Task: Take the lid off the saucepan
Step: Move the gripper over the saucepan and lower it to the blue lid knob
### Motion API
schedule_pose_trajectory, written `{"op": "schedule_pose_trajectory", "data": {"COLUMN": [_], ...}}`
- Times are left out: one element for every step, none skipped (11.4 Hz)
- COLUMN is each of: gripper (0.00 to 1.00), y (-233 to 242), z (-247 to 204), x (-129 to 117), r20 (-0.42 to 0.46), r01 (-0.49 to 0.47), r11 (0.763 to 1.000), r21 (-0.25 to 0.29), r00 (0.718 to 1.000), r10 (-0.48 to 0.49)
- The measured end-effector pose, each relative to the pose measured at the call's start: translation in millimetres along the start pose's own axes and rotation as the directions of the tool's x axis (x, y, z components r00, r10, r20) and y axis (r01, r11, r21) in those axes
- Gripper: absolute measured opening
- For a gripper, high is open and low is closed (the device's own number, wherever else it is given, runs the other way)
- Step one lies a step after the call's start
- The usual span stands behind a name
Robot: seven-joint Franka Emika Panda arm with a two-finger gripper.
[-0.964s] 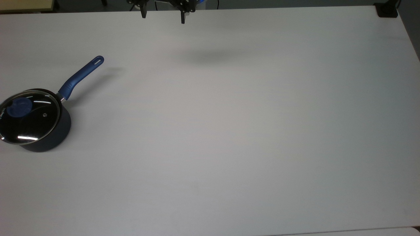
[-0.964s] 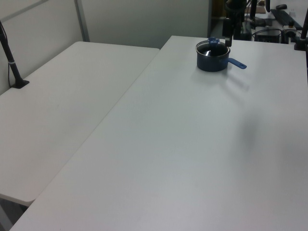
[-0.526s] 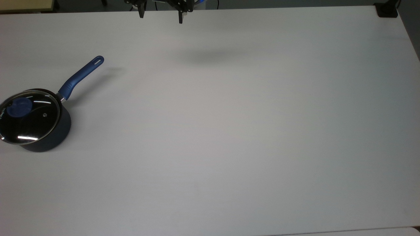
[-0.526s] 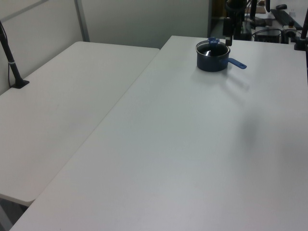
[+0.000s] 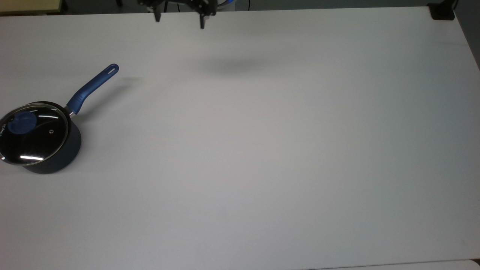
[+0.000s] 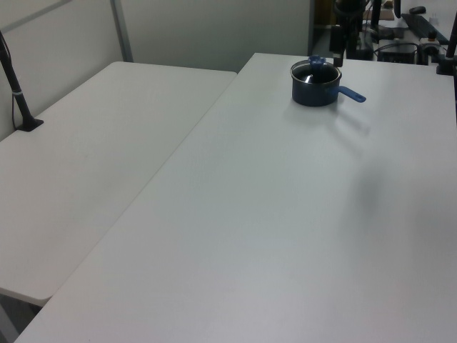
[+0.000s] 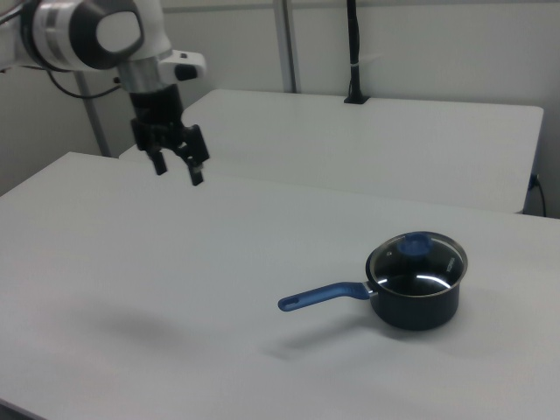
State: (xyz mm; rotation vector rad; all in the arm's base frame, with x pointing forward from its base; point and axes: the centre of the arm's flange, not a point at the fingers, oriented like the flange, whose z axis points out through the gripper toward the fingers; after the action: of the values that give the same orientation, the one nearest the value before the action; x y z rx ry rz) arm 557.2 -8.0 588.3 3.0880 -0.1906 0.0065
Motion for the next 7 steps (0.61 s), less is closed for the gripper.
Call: {"op": "schedule_pose_trajectory", "data": {"gripper": [1.00,1.00,1.00,1.00,1.00,1.00,1.00], "y": [14.5,35.4,60.4,85.4,109.6,135.0,160.1], "z": [6.2,14.1,21.8,29.3,35.1,40.9,48.6], "x": [9.8,21.5,31.6,39.8,47.4,55.0,62.5], "r20": [-0.025,-0.054,-0.082,-0.108,-0.144,-0.191,-0.236], "r01": [-0.027,-0.065,-0.106,-0.145,-0.182,-0.219,-0.253], "r11": [1.000,0.998,0.994,0.989,0.983,0.976,0.967], "r21": [0.002,0.004,0.006,0.007,0.009,0.012,0.015], "r00": [0.999,0.996,0.991,0.984,0.973,0.957,0.939], "r10": [0.027,0.065,0.106,0.145,0.181,0.217,0.249]}}
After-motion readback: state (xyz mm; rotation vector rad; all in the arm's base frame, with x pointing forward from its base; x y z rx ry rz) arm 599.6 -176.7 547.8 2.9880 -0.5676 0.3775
